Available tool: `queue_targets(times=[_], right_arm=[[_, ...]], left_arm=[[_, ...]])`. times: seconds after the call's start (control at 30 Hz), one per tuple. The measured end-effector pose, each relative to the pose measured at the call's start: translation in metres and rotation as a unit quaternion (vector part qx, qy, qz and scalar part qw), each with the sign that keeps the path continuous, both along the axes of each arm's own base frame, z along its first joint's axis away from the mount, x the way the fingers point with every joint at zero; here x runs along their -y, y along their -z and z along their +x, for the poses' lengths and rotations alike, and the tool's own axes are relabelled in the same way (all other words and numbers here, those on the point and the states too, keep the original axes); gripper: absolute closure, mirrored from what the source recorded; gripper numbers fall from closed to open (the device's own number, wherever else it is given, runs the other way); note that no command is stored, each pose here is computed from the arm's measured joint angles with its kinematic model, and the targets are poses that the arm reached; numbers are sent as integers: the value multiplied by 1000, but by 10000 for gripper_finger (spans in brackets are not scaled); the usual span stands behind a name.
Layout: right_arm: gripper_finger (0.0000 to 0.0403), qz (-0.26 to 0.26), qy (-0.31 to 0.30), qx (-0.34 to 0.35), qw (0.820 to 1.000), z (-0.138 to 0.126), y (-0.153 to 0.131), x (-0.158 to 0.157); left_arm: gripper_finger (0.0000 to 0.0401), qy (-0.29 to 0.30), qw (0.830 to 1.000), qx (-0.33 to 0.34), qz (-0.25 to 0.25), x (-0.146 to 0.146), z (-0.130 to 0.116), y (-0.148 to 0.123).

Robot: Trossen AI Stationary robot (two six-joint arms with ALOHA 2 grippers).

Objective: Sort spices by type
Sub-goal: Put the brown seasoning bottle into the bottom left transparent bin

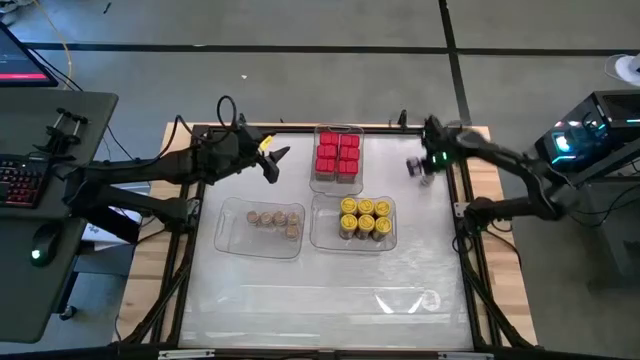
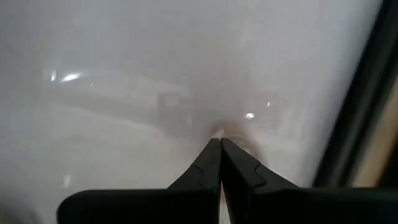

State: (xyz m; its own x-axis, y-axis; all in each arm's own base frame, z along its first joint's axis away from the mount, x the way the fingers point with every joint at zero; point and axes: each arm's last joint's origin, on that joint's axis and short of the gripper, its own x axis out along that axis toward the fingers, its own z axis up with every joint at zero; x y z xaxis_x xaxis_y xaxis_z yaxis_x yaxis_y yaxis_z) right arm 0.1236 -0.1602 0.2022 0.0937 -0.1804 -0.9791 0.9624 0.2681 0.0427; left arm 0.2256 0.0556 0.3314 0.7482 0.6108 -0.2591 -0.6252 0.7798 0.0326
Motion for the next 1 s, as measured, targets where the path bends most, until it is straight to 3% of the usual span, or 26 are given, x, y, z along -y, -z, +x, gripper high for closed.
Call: queue_targets(times=[0.23,0.37,0.5,0.67,0.87,0.93,1.0], right_arm=[[403,74,76,96,990,-12,41,-95],[403,31,110,198,974,-6,30,-125],[403,-11,126,264,956,1,1,-141],[403,25,156,146,977,-9,-12,-153],[403,82,99,75,989,4,-3,-167],[403,91,62,53,993,9,2,-174],[403,106,-21,48,993,18,6,-183]], left_arm=[[139,12,998,-33,47,1,-12,-6],[139,27,993,-65,91,3,-22,-11],[139,36,988,-80,125,4,-29,-16],[139,38,989,-71,125,5,-32,-19],[139,37,995,-36,83,5,-32,-19],[139,32,997,-23,67,5,-32,-19],[139,29,998,-17,59,5,-32,-19]])
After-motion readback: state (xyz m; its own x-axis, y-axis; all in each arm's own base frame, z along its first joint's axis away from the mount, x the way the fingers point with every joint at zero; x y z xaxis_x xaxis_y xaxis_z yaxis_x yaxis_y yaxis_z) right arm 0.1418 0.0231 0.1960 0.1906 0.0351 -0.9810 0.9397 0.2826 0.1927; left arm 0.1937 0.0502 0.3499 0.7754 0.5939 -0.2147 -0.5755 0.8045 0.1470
